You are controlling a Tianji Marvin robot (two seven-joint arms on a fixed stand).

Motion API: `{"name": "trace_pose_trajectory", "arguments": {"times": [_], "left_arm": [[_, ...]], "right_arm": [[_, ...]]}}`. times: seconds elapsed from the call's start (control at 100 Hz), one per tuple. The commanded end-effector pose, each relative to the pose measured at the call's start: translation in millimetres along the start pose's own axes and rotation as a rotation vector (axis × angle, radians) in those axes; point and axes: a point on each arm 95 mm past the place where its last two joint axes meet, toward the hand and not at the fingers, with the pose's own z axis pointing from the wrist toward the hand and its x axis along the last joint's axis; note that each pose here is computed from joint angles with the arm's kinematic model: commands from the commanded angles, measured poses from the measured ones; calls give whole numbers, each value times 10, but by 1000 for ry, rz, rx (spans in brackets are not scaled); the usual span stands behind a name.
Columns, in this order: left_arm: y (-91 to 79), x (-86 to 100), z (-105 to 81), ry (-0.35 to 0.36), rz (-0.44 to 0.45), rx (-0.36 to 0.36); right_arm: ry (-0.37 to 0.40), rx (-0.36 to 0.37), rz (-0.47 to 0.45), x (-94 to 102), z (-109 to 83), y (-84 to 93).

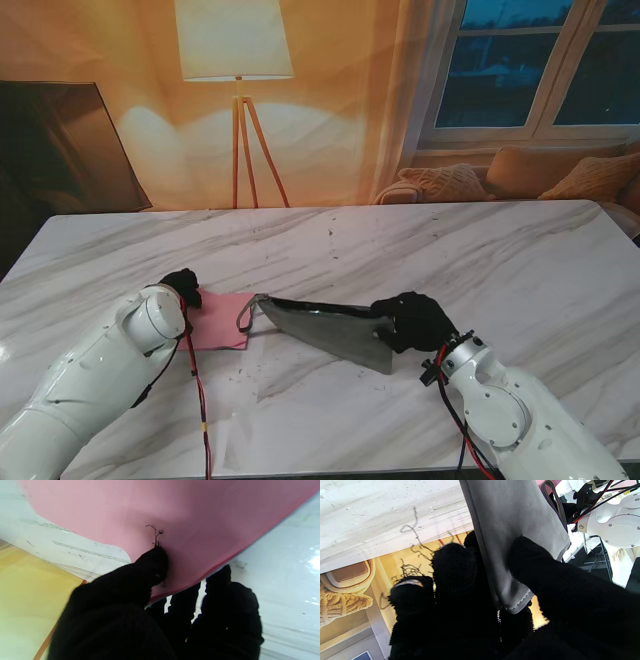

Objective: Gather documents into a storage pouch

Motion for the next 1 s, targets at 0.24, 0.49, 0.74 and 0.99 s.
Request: {"name": "trace_pose_trajectory", "arguments": {"times": [0.24, 0.49, 0.74, 0.99], "left_arm": [[-49, 81, -101, 63, -8, 6], [-174, 87, -264, 117, -55, 93], [-336, 68, -520, 182, -121, 208], [-481, 44, -776, 240, -169, 305]], "right_arm": [[-3, 16, 2, 8, -1, -30], [-6, 17, 9, 9, -2, -34], [-3, 21, 13, 20, 4, -44], [-5, 24, 18, 32, 9, -54]]}}
